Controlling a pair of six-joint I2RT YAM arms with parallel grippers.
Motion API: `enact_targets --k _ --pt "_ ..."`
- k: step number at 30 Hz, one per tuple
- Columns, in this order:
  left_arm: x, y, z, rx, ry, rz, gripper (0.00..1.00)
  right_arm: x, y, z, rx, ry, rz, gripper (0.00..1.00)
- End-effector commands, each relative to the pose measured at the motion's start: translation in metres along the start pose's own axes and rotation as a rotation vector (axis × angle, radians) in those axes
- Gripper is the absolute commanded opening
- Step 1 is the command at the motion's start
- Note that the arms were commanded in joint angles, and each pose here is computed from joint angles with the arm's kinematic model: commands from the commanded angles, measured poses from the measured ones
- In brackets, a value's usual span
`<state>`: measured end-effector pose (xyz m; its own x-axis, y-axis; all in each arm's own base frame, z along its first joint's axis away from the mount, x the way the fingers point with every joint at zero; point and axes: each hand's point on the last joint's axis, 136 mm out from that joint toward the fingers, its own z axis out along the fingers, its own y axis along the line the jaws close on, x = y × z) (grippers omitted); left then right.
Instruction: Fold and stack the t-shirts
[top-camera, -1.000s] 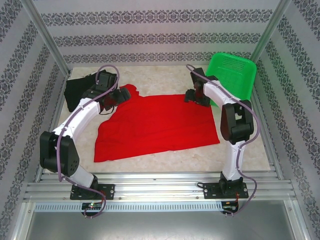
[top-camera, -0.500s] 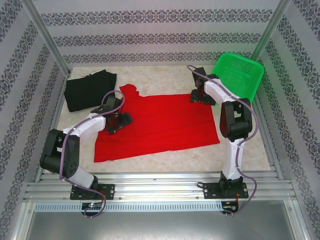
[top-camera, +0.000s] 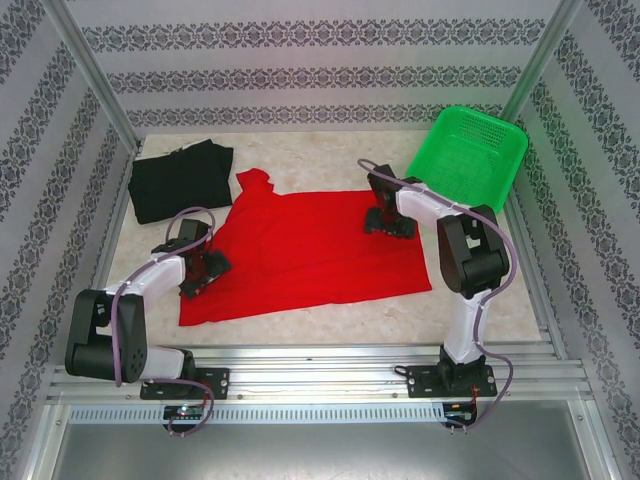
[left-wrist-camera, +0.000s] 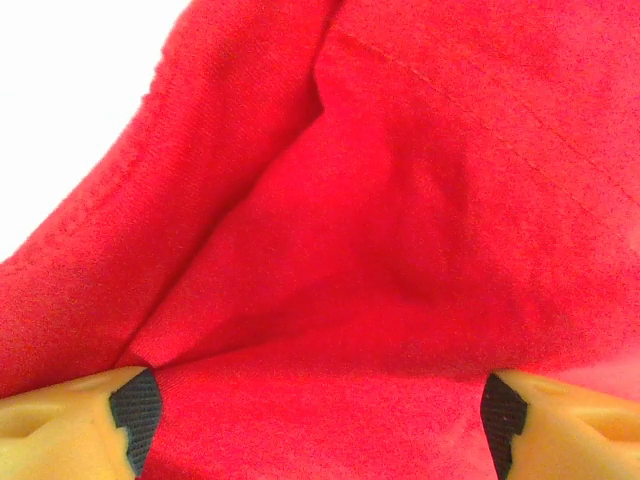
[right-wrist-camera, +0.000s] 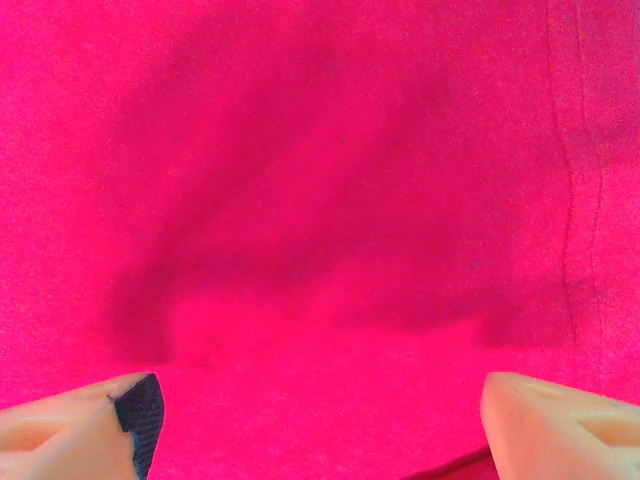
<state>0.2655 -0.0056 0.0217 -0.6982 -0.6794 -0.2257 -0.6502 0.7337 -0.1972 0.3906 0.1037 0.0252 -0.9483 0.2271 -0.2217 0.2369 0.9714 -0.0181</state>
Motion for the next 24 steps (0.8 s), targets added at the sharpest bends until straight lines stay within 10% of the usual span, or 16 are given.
enact_targets --k 1,8,24 --pt "0.007 0.036 0.012 -0.105 0.041 -0.002 0.79 -0.009 -0.013 -0.011 0.017 -0.047 0.073 0.83" --pt "-0.03 0.049 0.008 -0.138 0.005 -0.016 0.85 -0.041 -0.052 -0.021 0.111 -0.07 0.111 0.83" --pt "-0.094 -0.045 -0.068 0.215 -0.147 0.052 0.95 -0.098 0.006 -0.032 -0.049 -0.162 0.132 0.79"
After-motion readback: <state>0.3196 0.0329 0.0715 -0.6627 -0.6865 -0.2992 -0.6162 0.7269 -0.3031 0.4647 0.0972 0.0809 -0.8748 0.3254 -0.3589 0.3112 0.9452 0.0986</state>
